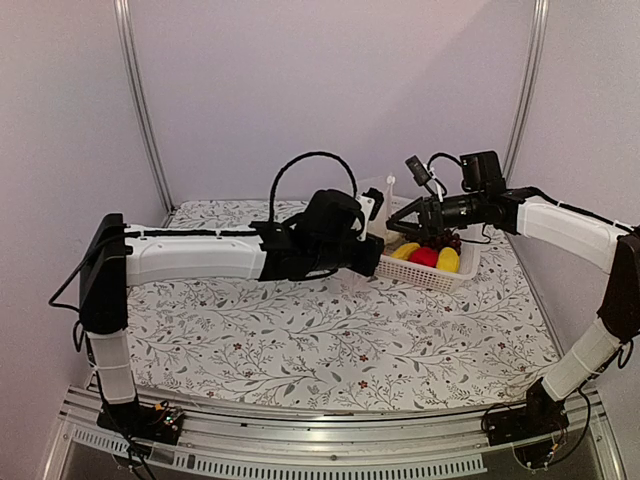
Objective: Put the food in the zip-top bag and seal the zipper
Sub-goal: Pass from the left arm to the right, then pass from the right arm to the left
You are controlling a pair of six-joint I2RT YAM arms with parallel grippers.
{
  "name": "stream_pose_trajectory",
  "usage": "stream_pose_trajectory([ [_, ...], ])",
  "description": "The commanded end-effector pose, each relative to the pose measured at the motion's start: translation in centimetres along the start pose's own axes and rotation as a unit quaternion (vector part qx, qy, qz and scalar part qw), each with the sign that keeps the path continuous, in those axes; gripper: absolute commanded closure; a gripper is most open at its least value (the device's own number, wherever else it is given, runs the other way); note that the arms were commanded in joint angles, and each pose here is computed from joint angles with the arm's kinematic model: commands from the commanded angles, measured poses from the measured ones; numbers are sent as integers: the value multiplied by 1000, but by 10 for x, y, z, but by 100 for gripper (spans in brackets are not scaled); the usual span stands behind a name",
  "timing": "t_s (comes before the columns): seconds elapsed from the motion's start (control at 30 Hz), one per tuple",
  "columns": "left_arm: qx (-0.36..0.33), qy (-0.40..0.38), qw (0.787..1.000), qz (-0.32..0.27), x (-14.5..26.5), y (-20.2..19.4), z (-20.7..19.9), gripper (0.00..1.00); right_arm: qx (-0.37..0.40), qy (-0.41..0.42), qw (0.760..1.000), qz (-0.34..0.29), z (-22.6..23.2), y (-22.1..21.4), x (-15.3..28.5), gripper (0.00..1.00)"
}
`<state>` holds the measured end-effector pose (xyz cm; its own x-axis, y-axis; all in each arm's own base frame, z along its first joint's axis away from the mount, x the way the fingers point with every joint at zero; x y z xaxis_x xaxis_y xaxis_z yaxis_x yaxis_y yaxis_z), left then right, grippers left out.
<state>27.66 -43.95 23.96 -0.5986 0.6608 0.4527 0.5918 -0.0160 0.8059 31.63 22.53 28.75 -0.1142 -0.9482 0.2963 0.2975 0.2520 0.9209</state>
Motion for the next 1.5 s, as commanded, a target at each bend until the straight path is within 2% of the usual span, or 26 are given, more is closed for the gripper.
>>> stream_pose_trajectory([
  [0.0,19,-21,1000,-10,-8,9,-7,100,-36,-39,999,-11,-5,4,1,47],
  [0.23,15,-32,999,0,-17,6,-14,100,-88,-66,994,-10,-23,2,-7,59],
  [0.3,14,-32,999,3,-19,3,-15,100,-100,-74,992,-9,-28,1,-9,68],
  [0.4,17,-26,1000,7,-19,1,-14,98,-107,-75,991,-6,-31,-2,-11,87],
  [0.47,18,-13,1000,7,-16,-1,-12,86,-111,-72,991,-8,-30,-2,-11,100],
  [0.5,19,-6,1000,6,-14,-2,-11,77,-111,-72,991,-10,-30,-2,-11,100],
  [0.57,8,-5,1000,1,-5,-3,-15,71,-108,-70,992,-15,-27,0,-9,100],
  [0.63,-37,-5,999,-21,11,-9,-36,66,-102,-68,992,-22,-23,3,-7,100],
  [0.73,-96,46,991,-80,33,-15,-58,55,-95,-73,992,-28,-19,6,-2,100],
  [0.8,-103,94,985,-104,37,-16,-58,48,-89,-77,993,-31,-16,8,0,100],
  [0.87,-87,156,976,-122,36,-14,-47,47,-90,-82,992,-33,-15,9,2,100],
  [0.93,-81,184,970,-134,36,-12,-41,47,-93,-86,991,-33,-14,9,3,100],
  [1.17,-28,222,957,-182,42,8,-32,56,-101,-101,989,-32,-13,9,7,100],
  [1.33,-22,177,968,-177,43,20,-36,54,-100,-103,989,-33,-12,11,8,100],
  [1.47,-15,81,987,-138,46,27,-46,54,-99,-105,989,-35,-11,12,9,100],
])
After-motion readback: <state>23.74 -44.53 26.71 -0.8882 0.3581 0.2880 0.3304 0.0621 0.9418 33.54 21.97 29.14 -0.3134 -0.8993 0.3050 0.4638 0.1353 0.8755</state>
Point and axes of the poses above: each gripper's point midway between its finger pads, its own x axis back along the fingers, its own z axis along the line the jaws close on, y = z × x, the point moved 7 cm from there along x, back along the fingers, and after that the axes turned 12 degrees about x, right-handed, at the moved point
